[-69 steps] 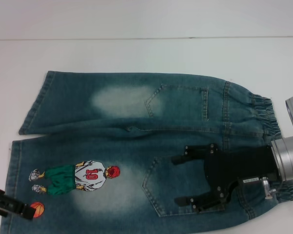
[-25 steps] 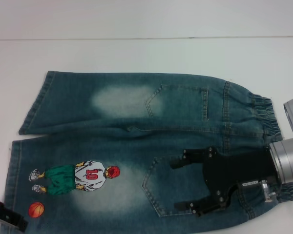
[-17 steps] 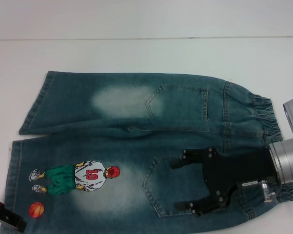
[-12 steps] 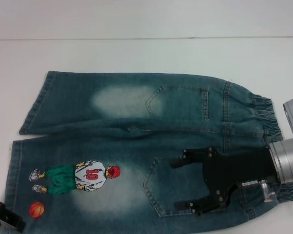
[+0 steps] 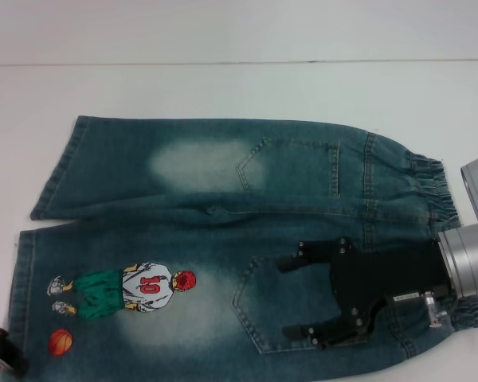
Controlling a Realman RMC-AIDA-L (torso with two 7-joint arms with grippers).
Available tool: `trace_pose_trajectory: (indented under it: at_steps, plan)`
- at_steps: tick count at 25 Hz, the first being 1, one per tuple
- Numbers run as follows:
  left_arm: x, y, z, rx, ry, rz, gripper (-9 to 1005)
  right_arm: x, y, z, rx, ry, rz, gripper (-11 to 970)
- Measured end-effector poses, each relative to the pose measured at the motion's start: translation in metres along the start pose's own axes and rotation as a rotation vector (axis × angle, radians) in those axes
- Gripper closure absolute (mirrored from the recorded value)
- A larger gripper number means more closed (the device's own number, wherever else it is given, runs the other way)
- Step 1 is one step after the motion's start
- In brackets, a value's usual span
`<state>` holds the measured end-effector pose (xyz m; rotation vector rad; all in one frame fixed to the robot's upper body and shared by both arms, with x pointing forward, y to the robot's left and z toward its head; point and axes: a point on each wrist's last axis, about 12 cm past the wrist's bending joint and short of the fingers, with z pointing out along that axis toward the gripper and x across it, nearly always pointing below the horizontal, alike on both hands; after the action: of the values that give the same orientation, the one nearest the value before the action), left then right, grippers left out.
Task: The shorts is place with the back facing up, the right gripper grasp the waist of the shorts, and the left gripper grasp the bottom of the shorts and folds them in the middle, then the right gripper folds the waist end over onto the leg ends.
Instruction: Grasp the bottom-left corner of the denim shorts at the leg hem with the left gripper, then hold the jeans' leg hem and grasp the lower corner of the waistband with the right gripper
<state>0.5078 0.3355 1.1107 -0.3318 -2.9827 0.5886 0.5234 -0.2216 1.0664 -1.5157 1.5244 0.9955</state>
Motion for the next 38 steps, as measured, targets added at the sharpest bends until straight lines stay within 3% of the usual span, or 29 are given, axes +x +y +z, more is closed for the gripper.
trace_pose_trajectory:
  at_steps: [1,4,9,16,22,27,38]
  plan:
    - [0.0,0.0,0.0,0.0,0.0,0.001,487,0.0,0.0,0.0,0.0,0.0,-0.001,58]
    - [-0.001,-0.002,-0.001,0.001,-0.001,0.006,724,0.0,0.0,0.0,0.0,0.0,-0.002,59]
    - [-0.003,-0.004,0.0,0.003,-0.003,0.011,904,0.0,0.0,0.0,0.002,0.0,0.001,59]
    - [-0.005,-0.004,-0.002,0.014,-0.026,0.019,918,0.001,0.0,-0.01,0.03,0.009,0.064,60]
    - [-0.01,-0.007,-0.01,0.091,-0.103,0.051,919,-0.013,-0.005,-0.059,0.202,0.107,0.184,61]
    - [-0.013,-0.006,-0.013,0.186,-0.176,0.093,918,-0.034,-0.005,-0.087,0.248,0.287,0.322,61]
    - [-0.022,0.0,-0.019,0.207,-0.318,0.156,918,-0.056,-0.026,-0.09,0.26,0.731,0.575,63]
